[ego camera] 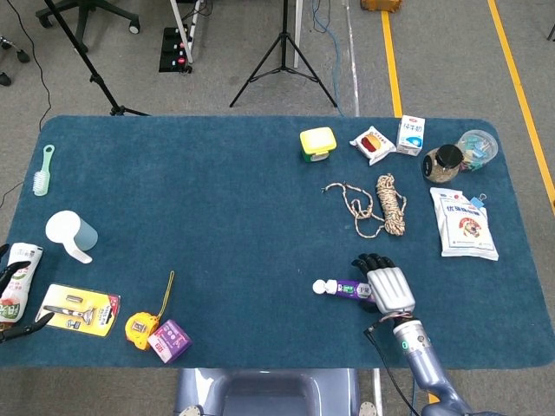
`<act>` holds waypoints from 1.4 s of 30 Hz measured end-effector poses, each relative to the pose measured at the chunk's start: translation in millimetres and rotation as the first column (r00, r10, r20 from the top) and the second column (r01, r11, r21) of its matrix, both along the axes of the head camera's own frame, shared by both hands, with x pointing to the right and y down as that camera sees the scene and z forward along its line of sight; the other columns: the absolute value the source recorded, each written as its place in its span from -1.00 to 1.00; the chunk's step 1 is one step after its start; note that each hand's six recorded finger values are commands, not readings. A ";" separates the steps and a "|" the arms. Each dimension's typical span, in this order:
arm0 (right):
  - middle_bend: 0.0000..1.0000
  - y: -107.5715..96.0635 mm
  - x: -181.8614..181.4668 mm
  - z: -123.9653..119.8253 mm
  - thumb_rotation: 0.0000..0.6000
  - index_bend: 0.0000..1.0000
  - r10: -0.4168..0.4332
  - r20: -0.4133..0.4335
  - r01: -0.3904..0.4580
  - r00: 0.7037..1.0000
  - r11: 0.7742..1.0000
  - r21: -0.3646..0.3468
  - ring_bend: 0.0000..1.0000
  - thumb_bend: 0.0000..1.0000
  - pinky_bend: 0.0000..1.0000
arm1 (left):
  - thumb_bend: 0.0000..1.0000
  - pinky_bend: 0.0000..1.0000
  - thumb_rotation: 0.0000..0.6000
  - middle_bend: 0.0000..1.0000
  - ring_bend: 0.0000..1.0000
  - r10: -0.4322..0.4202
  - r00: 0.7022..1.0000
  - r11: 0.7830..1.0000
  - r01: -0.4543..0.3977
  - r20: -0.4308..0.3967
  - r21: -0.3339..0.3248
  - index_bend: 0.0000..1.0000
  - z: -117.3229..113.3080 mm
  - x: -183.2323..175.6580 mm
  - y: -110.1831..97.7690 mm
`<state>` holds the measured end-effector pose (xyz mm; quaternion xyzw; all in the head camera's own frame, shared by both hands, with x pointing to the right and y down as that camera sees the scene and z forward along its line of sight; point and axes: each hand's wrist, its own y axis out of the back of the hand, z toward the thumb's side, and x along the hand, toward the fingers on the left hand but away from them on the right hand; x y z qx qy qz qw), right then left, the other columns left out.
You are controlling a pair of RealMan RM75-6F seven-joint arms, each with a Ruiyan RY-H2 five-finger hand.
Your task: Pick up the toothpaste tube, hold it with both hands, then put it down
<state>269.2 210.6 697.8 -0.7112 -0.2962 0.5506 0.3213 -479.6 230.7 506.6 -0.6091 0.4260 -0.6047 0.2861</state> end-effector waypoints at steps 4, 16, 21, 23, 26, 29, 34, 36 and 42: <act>-0.62 -6.8 6.5 6.3 1.00 -0.46 -0.002 -0.027 0.002 1.000 1.000 0.024 -0.69 -0.61 -0.62 | -1.00 -0.90 0.51 -0.97 -0.99 -0.002 1.000 1.000 0.002 0.000 0.002 -0.64 -0.9 -1.3 0.6; -0.59 -26.1 9.0 5.5 1.00 -0.39 -0.001 0.003 0.001 1.000 1.000 0.006 -0.67 -0.61 -0.56 | -1.00 -0.90 0.51 -0.97 -0.99 -0.002 1.000 1.000 0.002 -0.004 -0.008 -0.64 2.5 -0.8 1.9; -0.59 -29.1 -0.3 0.9 1.00 -0.37 -0.005 0.044 0.006 0.999 0.999 -0.043 -0.67 -0.61 -0.55 | -1.00 -0.90 0.50 -0.97 -0.99 -0.005 1.000 1.000 0.005 -0.002 -0.007 -0.64 2.7 -2.0 1.8; -0.58 -30.1 -4.3 0.8 1.00 -0.36 -0.006 0.053 0.009 0.999 0.998 -0.060 -0.67 -0.61 -0.54 | -1.00 -0.90 0.51 -0.97 -0.99 -0.006 1.000 1.000 0.006 -0.001 -0.008 -0.64 2.9 -2.6 2.0; -0.57 -32.1 -8.2 1.7 1.00 -0.32 -0.007 0.057 0.011 0.998 0.997 -0.077 -0.66 -0.60 -0.52 | -1.00 -0.90 0.51 -0.97 -0.99 -0.008 1.000 1.000 0.008 -0.001 -0.010 -0.64 3.4 -3.8 2.5; -0.56 -34.3 -11.9 2.6 1.00 -0.29 -0.007 0.059 0.012 0.998 0.996 -0.091 -0.64 -0.60 -0.50 | -1.00 -0.90 0.51 -0.97 -0.99 -0.009 1.000 1.000 0.009 0.001 -0.012 -0.64 3.9 -4.9 3.2; -0.56 -36.9 -15.9 4.7 1.00 -0.20 0.000 0.062 0.006 0.998 0.994 -0.107 -0.64 -0.60 -0.51 | -1.00 -0.90 0.51 -0.97 -0.99 -0.014 1.000 1.000 0.014 0.003 -0.015 -0.64 4.8 -6.5 4.0; -0.56 -37.7 -17.1 5.2 1.00 -0.17 0.001 0.061 0.006 0.998 0.994 -0.109 -0.64 -0.60 -0.56 | -1.00 -0.90 0.50 -0.97 -0.99 -0.014 1.000 1.000 0.014 0.003 -0.014 -0.64 4.6 -6.8 3.8; -0.63 -38.4 -19.4 5.6 1.00 -0.16 0.006 0.060 0.001 0.998 0.994 -0.108 -0.77 -0.60 -0.73 | -1.00 -0.90 0.50 -0.97 -0.99 -0.013 1.000 1.000 0.013 0.002 -0.011 -0.64 3.7 -6.4 3.0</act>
